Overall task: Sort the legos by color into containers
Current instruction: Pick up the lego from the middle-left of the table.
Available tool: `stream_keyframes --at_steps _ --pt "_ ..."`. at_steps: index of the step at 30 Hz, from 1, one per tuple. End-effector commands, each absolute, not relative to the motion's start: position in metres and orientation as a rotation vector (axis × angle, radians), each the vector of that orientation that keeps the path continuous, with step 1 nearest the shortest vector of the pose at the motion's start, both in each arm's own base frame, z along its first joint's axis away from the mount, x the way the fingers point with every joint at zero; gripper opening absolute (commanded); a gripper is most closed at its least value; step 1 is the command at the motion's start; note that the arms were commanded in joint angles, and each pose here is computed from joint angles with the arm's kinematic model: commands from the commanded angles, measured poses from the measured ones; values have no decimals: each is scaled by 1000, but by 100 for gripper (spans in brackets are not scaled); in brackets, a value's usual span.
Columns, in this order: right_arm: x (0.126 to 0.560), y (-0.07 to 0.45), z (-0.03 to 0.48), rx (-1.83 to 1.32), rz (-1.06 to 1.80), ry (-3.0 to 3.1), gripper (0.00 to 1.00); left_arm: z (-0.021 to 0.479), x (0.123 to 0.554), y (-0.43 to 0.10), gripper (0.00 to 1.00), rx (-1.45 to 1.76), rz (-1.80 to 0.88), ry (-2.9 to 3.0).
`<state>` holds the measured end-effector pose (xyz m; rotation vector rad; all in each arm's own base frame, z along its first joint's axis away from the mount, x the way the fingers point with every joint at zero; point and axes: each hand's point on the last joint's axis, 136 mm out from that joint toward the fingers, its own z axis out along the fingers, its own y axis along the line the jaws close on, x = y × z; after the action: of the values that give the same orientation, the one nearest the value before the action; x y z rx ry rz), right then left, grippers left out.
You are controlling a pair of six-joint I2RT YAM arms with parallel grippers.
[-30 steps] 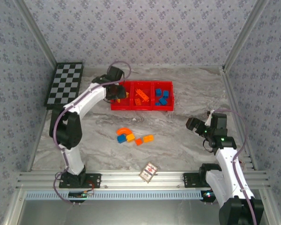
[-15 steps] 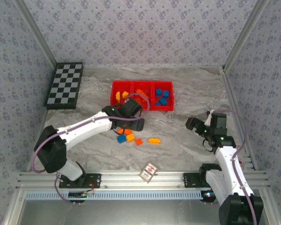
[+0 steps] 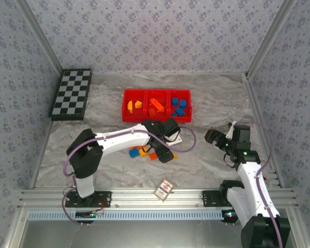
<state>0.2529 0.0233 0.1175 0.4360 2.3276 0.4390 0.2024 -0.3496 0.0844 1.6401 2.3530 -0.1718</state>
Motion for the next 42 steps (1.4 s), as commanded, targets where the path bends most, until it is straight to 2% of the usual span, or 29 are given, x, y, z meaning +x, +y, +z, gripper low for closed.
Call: stream_keyframes --at_steps 1,11,30,39,42 --pt "248 23 114 451 450 2338 100 87 201 -353 86 1901 -171 2088" --pt "246 20 118 465 444 2324 100 75 181 -353 84 2230 -310 1792" --pt "242 15 125 492 450 2282 100 48 205 -386 76 2239 -341 1757" --pt "242 13 123 510 448 2275 100 39 201 -389 62 2275 -375 1781" --pt "243 13 123 513 453 2271 100 37 193 -386 53 2303 -393 1797"
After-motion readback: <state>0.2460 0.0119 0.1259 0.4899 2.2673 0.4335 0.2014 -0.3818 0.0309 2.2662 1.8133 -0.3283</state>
